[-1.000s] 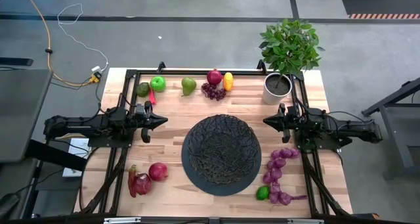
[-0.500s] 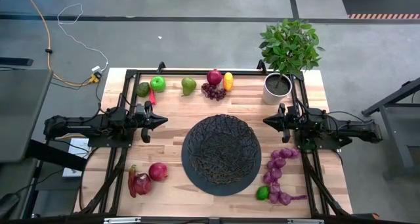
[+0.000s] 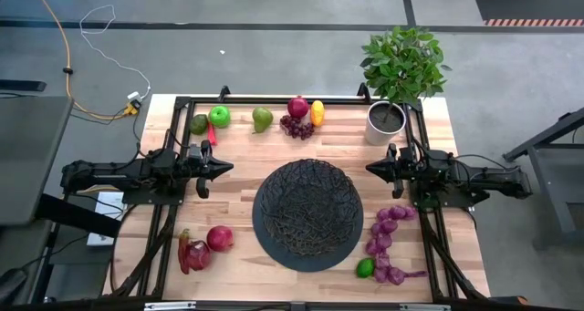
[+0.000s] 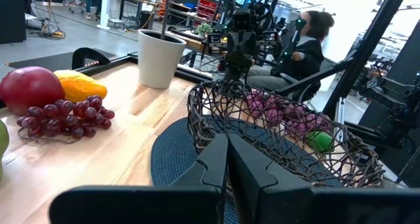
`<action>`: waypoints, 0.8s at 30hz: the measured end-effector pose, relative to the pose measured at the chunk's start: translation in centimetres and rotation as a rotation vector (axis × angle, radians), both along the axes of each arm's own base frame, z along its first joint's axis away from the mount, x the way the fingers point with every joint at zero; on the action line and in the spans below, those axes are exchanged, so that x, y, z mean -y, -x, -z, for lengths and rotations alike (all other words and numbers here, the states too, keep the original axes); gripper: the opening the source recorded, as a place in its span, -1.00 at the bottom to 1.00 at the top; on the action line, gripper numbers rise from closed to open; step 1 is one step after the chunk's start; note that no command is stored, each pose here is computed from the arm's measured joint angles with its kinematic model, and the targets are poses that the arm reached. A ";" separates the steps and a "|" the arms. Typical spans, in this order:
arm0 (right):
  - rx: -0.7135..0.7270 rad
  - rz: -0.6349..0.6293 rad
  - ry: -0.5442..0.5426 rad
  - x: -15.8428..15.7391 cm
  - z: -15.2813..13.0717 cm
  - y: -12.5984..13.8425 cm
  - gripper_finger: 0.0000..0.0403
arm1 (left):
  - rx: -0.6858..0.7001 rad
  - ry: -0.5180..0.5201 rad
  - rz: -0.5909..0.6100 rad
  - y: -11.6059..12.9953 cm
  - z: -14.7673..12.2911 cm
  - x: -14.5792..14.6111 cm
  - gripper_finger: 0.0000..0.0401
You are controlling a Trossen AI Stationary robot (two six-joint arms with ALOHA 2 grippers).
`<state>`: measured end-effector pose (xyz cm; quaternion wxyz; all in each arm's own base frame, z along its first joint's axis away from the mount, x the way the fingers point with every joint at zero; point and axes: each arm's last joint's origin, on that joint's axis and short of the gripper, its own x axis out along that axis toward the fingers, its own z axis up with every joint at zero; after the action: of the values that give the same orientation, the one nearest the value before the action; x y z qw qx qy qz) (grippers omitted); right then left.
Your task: Build produce basket
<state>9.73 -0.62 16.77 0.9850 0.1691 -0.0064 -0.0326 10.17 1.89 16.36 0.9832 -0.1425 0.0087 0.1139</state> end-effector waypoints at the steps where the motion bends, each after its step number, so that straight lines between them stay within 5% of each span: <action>1: 0.000 0.000 0.000 0.0 0.0 0.0 -1.00 | 0.000 0.000 0.000 0.0 0.0 0.0 -0.98; 18: -0.001 0.000 0.002 0.0 0.0 0.0 -1.00 | 0.000 0.000 0.000 0.0 0.0 0.0 -0.98; 24: 0.157 -0.007 -0.156 0.0 -1.4 0.1 -1.00 | 0.000 0.000 0.000 0.0 0.0 0.0 -0.98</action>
<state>9.63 -0.63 18.17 0.9654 0.2474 -0.0806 -0.0160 10.17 1.89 16.36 0.9832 -0.1424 0.0087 0.1140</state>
